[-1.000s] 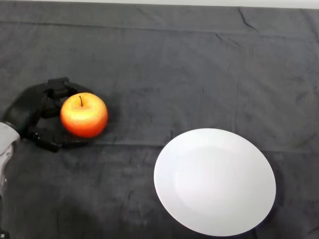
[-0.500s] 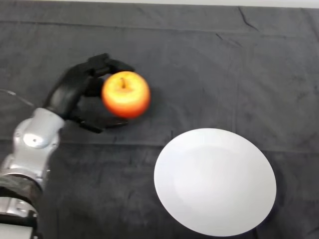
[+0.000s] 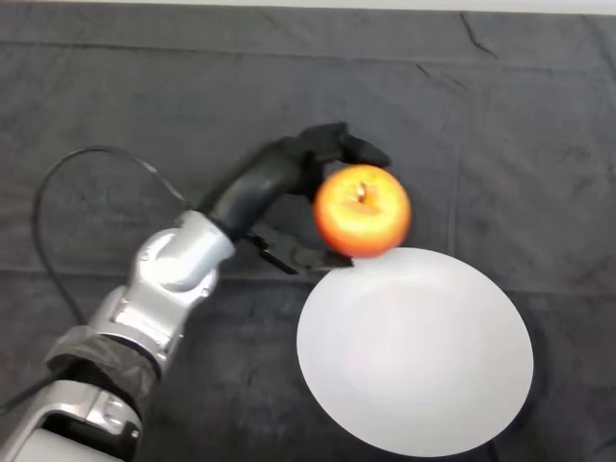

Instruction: Move the apple to the plate

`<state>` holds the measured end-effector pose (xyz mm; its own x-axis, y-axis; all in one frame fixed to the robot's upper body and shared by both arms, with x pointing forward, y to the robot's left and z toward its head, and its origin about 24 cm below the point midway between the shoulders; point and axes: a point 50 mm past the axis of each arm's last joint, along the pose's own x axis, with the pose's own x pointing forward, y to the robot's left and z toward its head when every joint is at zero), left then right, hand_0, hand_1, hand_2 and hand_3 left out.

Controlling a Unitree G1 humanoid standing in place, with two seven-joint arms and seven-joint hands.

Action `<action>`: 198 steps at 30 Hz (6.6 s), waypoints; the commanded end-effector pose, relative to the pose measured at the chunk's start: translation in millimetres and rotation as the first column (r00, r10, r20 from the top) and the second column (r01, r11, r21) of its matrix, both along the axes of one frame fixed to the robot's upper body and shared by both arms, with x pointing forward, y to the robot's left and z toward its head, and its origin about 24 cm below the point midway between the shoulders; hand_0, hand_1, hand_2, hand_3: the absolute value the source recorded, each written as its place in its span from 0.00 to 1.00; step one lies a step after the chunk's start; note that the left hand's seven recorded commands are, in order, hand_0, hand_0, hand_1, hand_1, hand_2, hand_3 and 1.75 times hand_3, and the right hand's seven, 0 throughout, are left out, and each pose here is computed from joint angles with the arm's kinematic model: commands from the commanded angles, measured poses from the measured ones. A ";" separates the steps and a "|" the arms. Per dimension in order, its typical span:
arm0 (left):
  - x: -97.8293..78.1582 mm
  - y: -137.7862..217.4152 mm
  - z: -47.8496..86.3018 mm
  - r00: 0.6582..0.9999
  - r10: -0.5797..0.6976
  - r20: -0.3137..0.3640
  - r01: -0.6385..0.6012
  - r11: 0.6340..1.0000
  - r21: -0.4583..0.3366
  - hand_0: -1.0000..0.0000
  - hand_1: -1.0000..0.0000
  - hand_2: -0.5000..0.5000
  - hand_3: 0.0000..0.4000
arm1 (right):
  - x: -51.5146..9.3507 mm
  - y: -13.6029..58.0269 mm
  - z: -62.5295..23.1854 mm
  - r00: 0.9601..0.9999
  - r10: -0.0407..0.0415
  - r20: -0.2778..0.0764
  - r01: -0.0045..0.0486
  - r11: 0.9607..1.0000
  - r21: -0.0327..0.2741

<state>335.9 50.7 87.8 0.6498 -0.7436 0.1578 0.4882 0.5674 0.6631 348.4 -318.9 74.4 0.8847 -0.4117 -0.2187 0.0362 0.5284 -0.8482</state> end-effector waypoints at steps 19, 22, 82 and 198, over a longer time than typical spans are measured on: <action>-17.8 -5.7 -49.4 0.990 -0.068 -0.121 0.095 0.968 0.233 0.12 0.38 0.37 0.88 | -9.4 -5.8 -12.9 0.999 -0.027 -0.042 0.027 1.000 0.014; -17.5 -4.4 -52.0 0.990 -0.067 -0.125 0.098 0.961 0.260 0.55 1.00 0.28 0.45 | -9.3 -5.8 -12.9 0.999 -0.027 -0.042 0.027 1.000 0.014; 16.2 179.9 26.7 0.903 0.427 0.045 -0.425 0.904 -0.033 1.00 1.00 0.50 0.00 | -9.2 -5.9 -12.9 0.999 -0.027 -0.043 0.027 1.000 0.013; -66.2 361.0 19.5 0.133 0.970 -0.204 -0.951 0.067 -0.301 1.00 1.00 0.50 0.00 | -9.1 -5.9 -13.0 0.999 -0.027 -0.043 0.027 1.000 0.013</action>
<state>280.6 399.8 102.5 0.7748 0.5922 0.2211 -0.6314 0.7079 0.3166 348.6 -317.7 73.2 0.8850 -0.4092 -0.2221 0.0325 0.5301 -0.8473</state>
